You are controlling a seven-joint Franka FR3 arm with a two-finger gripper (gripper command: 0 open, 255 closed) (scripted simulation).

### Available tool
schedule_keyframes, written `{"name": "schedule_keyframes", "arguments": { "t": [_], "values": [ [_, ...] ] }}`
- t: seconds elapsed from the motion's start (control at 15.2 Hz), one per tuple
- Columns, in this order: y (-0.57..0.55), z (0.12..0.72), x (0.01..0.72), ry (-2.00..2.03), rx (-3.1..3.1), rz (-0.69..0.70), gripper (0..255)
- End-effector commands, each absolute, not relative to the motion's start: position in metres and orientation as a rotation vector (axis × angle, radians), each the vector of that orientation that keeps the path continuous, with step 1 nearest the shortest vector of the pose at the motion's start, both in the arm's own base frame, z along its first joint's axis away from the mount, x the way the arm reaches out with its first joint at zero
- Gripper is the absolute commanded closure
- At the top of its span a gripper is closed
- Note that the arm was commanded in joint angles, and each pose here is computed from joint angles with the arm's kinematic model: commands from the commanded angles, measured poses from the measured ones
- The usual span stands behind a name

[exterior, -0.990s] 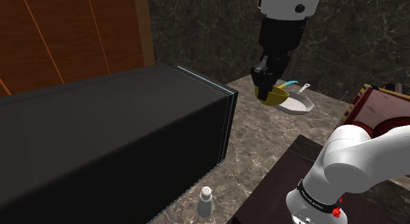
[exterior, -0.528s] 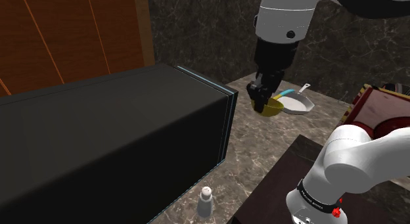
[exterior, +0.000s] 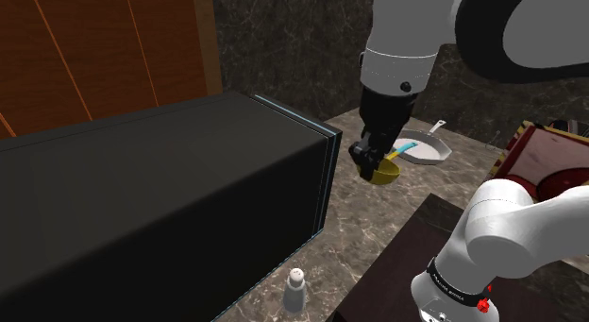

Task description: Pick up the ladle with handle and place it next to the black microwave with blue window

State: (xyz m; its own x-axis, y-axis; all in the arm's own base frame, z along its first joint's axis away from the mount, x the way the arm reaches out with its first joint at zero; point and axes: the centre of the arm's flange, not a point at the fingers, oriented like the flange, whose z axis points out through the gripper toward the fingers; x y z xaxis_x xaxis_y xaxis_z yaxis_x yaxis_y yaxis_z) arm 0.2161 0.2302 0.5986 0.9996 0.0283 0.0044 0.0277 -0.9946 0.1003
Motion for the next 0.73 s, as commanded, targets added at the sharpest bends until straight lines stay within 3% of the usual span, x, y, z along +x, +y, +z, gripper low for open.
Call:
{"name": "schedule_keyframes", "arguments": {
  "t": [0.0, 0.66],
  "values": [
    [0.23, 0.588, 0.217, 0.043, 3.041, 0.009, 255],
    [0.23, 0.535, 0.217, 0.043, 3.041, 0.009, 255]
  ]
}}
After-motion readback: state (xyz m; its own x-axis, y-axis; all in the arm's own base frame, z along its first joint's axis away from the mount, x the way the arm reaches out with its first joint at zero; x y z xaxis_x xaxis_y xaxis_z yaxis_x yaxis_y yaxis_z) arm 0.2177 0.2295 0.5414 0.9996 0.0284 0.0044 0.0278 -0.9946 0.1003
